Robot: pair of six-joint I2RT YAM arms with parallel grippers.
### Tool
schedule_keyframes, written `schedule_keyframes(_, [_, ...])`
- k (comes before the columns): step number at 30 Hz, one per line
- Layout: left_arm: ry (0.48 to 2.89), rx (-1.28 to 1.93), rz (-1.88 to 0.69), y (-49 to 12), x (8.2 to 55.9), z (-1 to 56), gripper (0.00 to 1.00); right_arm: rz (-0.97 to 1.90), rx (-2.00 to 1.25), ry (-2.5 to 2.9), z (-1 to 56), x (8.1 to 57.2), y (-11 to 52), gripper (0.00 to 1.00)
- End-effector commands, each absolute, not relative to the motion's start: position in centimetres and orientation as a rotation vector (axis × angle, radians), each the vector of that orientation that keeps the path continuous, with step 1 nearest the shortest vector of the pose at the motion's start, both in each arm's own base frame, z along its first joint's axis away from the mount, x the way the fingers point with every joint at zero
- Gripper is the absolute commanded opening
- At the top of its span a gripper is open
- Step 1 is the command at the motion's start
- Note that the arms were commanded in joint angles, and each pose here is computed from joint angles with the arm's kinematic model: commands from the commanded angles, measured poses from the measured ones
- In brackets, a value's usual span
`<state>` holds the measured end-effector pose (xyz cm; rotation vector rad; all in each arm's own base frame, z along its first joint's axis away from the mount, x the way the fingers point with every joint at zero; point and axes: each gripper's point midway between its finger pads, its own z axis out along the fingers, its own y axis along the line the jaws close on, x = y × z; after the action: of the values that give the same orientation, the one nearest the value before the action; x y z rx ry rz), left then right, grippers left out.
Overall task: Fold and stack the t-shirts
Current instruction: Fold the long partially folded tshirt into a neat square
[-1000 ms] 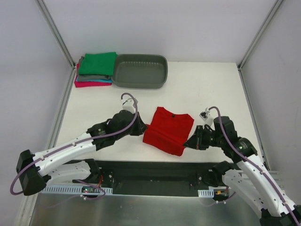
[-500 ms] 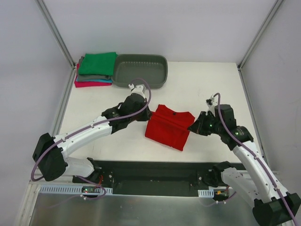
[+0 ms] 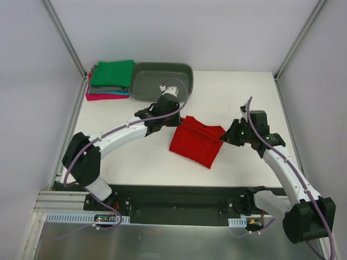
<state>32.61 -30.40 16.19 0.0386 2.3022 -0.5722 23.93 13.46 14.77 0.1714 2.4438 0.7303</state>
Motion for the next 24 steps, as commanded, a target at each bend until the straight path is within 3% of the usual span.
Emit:
schedule_keyframes(1, [2.275, 0.019, -0.473, -29.6, 37.0, 16.0, 0.00, 0.607, 0.235, 2.417, 14.1, 27.0, 11.2, 0.01])
schedule_keyframes(8, [2.384, 0.027, -0.489, -31.7, 40.3, 11.3, 0.02, 0.508, 0.340, 2.358, 10.8, 32.3, 9.1, 0.05])
schedule_keyframes(9, [2.392, 0.022, -0.496, -31.8, 41.0, 11.0, 0.14, 0.512, 0.326, 2.339, 10.8, 33.3, 9.1, 0.07])
schedule_keyframes(10, [2.401, 0.025, -0.509, -32.0, 41.5, 10.8, 0.36, 0.530, 0.308, 2.335, 10.9, 34.1, 9.4, 0.07])
schedule_keyframes(11, [2.410, 0.032, -0.532, -32.3, 42.0, 11.0, 0.55, 0.553, 0.293, 2.337, 11.4, 34.8, 9.6, 0.13])
schedule_keyframes(12, [2.416, 0.051, -0.563, -32.7, 42.1, 11.4, 0.65, 0.564, 0.269, 2.348, 11.9, 35.1, 9.9, 0.23])
schedule_keyframes(14, [2.397, 0.111, -0.627, -33.7, 42.0, 13.0, 0.96, 0.577, 0.251, 2.336, 13.8, 35.5, 10.1, 0.59])
schedule_keyframes(15, [2.392, 0.143, -0.672, -34.2, 41.5, 13.6, 0.99, 0.578, 0.252, 2.322, 14.4, 35.4, 10.1, 0.73])
schedule_keyframes(16, [2.388, 0.172, -0.721, -34.6, 41.0, 14.4, 0.99, 0.583, 0.264, 2.307, 15.0, 35.1, 10.1, 0.95])
schedule_keyframes(24, [2.435, 0.252, -0.912, -34.8, 35.1, 15.7, 0.99, 0.892, 0.208, 2.241, 16.7, 30.4, 14.1, 0.96])
